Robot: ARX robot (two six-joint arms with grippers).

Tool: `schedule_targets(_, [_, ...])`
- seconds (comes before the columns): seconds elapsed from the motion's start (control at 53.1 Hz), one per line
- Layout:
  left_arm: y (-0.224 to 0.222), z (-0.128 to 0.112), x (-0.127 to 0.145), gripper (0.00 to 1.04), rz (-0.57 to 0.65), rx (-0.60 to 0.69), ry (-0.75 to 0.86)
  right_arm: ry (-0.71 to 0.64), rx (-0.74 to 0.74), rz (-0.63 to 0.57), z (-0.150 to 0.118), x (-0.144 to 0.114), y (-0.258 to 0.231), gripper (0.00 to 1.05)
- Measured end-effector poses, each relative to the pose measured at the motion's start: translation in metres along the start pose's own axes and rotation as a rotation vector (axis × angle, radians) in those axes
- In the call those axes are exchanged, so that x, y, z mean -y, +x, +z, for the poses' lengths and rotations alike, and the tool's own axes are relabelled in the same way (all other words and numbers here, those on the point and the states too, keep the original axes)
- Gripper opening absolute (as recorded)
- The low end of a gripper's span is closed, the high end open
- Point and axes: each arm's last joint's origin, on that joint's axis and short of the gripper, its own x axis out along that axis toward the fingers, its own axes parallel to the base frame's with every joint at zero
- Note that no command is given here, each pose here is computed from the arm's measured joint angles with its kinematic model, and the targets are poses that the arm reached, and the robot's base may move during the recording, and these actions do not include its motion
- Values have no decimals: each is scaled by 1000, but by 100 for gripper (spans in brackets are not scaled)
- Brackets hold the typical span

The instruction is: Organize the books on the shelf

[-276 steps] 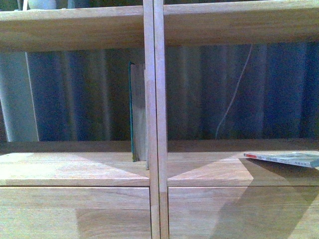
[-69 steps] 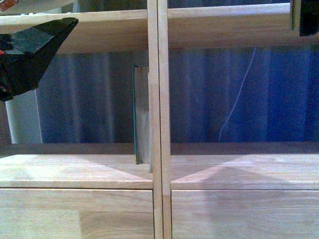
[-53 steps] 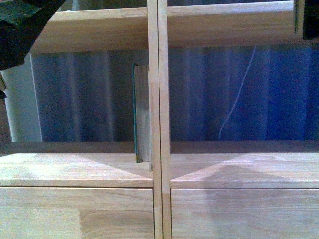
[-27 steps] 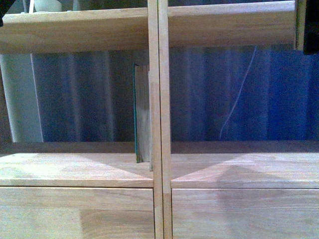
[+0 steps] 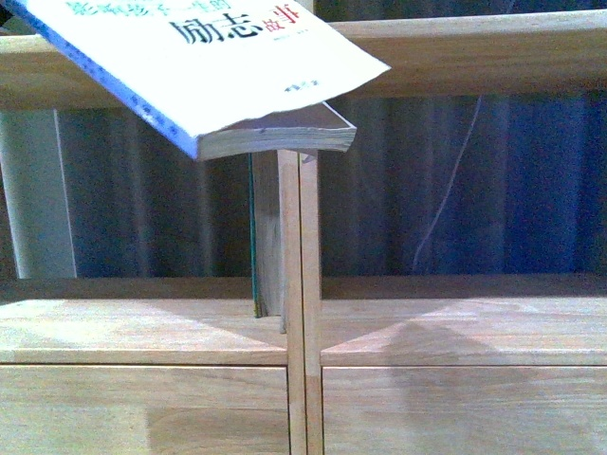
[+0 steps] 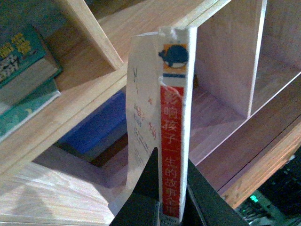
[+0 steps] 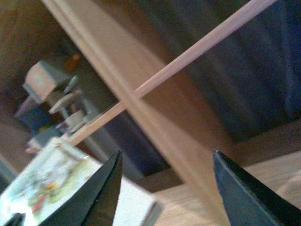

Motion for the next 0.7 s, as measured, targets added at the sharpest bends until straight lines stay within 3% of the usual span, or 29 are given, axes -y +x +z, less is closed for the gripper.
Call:
schedule_targets(0.188, [-14,21,-8,7,69,-25,166,-247,49,-72,6,38,-11,99])
schedule_targets(0.452, [-41,48,-1,7,93,-49,486,-380,32,-208,-9,77,-26,98])
schedule_targets(0.697, [-74,41,6,7,99,-111,804,-444,38,-361,-20,93,-39,98])
